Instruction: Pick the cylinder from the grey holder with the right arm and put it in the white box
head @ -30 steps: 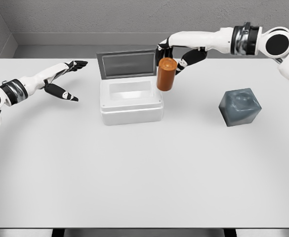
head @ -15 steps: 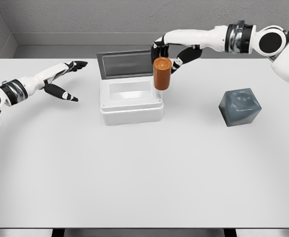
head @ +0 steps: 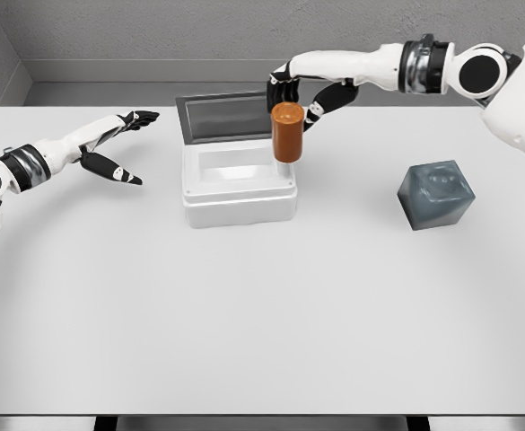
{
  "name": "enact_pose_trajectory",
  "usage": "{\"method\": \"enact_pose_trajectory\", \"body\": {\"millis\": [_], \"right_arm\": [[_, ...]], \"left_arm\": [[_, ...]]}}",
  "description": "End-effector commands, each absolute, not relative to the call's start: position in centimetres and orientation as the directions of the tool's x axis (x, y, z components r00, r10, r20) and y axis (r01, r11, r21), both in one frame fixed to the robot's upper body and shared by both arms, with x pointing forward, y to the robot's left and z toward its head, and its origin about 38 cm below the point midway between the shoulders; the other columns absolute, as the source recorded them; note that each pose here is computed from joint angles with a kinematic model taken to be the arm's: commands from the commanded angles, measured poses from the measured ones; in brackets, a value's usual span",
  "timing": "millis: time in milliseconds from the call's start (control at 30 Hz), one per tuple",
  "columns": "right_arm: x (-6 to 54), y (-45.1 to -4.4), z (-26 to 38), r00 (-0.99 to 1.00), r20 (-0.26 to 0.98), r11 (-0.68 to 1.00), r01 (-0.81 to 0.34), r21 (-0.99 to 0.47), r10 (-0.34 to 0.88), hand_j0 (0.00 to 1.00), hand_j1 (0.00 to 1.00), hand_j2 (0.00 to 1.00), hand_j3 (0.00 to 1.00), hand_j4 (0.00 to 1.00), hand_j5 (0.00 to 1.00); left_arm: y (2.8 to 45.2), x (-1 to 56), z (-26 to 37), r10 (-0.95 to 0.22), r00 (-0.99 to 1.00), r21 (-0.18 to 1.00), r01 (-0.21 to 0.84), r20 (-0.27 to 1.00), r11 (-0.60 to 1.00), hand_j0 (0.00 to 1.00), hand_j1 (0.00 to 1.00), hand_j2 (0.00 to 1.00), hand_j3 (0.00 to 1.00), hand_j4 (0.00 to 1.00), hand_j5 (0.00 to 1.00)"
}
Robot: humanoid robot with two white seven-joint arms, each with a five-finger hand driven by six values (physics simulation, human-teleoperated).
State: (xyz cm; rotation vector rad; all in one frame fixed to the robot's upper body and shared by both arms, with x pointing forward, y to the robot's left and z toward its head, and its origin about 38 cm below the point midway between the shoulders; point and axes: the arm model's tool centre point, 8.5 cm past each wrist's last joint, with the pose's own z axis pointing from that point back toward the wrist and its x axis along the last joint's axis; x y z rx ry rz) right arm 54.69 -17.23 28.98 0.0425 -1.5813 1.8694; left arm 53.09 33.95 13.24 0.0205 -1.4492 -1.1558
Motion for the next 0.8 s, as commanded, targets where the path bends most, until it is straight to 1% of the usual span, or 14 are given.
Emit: {"method": "enact_pose_trajectory", "body": {"millis": [0, 300, 567, 667, 767], "right_arm": [[54.8, -16.9, 29.1, -0.767, 0.444, -0.022, -0.51, -0.86, 0.463, 0.39, 0.39, 0.39, 0.39, 0.39, 0.39], [55.2, -17.4, 28.5, -0.752, 0.442, -0.033, -0.522, -0.852, 0.489, 0.39, 0.39, 0.39, 0.39, 0.39, 0.39], [55.4, -16.9, 28.7, -0.754, 0.436, -0.055, -0.526, -0.849, 0.491, 0.39, 0.39, 0.39, 0.39, 0.39, 0.39], [55.4, -16.5, 28.6, -0.756, 0.438, -0.06, -0.529, -0.846, 0.486, 0.43, 0.43, 0.43, 0.43, 0.43, 0.43], [55.6, -16.4, 28.6, -0.752, 0.44, -0.054, -0.53, -0.846, 0.491, 0.52, 0.52, 0.52, 0.52, 0.52, 0.52]], "left_arm": [[34.0, 53.1, 13.4, -0.603, -0.279, 0.631, 0.583, 0.747, 0.512, 1.0, 1.0, 1.0, 1.0, 1.0, 1.0], [34.0, 53.1, 13.4, -0.613, -0.279, 0.637, 0.586, 0.739, 0.501, 1.0, 1.0, 1.0, 1.0, 1.0, 1.0], [34.0, 53.1, 13.4, -0.613, -0.279, 0.637, 0.586, 0.739, 0.501, 1.0, 1.0, 1.0, 1.0, 1.0, 1.0], [34.0, 53.1, 13.3, -0.614, -0.279, 0.637, 0.586, 0.738, 0.5, 1.0, 1.0, 1.0, 1.0, 1.0, 1.0], [34.0, 53.1, 13.3, -0.615, -0.279, 0.638, 0.587, 0.737, 0.499, 1.0, 1.0, 1.0, 1.0, 1.0, 1.0]]}}
